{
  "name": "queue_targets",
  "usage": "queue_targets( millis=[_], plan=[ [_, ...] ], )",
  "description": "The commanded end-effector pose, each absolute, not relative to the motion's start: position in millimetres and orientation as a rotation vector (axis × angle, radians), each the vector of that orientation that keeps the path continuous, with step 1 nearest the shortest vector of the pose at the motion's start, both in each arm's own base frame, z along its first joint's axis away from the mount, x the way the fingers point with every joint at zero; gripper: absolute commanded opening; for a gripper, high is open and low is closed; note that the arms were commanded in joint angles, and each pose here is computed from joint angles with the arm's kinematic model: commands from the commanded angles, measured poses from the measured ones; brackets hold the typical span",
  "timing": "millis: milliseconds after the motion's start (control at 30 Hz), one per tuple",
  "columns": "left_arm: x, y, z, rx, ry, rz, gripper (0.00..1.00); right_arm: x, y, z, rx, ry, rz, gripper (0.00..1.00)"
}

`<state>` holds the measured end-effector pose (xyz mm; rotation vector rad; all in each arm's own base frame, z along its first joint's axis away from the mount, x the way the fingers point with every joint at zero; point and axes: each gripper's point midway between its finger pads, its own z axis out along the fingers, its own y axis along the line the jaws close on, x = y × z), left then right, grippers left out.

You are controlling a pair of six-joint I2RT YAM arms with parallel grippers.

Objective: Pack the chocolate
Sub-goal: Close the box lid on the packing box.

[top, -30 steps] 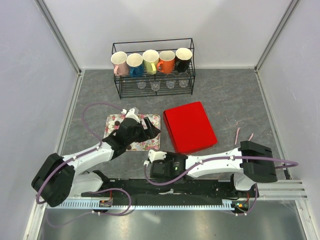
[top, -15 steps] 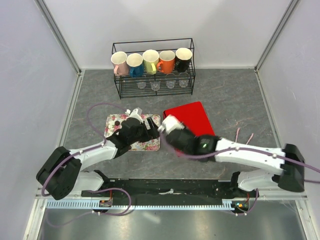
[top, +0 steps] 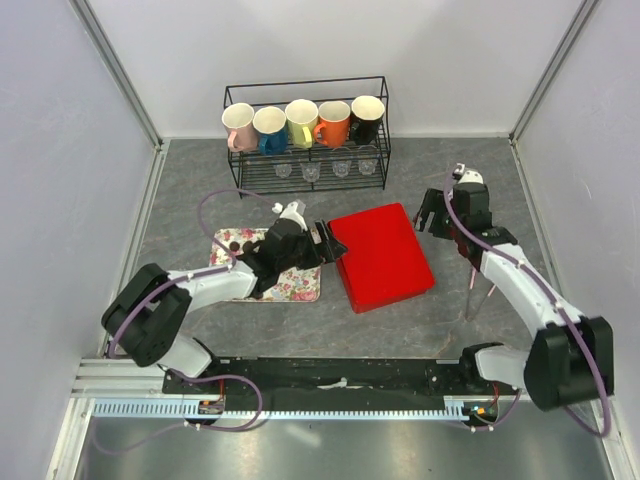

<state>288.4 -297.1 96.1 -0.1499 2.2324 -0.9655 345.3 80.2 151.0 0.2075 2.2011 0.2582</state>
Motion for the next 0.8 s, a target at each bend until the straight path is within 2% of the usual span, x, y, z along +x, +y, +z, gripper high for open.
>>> queue_targets(
  millis=[0, 300, 467, 767],
  plan=[
    [306, -316, 109, -0.173, 2.189, -1.014, 0.92, 374, 118, 161, 0.174, 2.122, 0.613, 0.84],
    [328, -330, 103, -0.179, 2.197, -0.986, 0.92, 405, 141, 121, 0.095, 2.139, 0.718, 0.83],
    [331, -341, 101, -0.155, 2.212, -1.013, 0.92, 400, 167, 114, -0.007, 2.142, 0.820, 0.84],
    [331, -355, 119, -0.089, 2.165, -1.056, 0.92, 391, 192, 100, -0.104, 2.186, 0.842, 0.86]
  ],
)
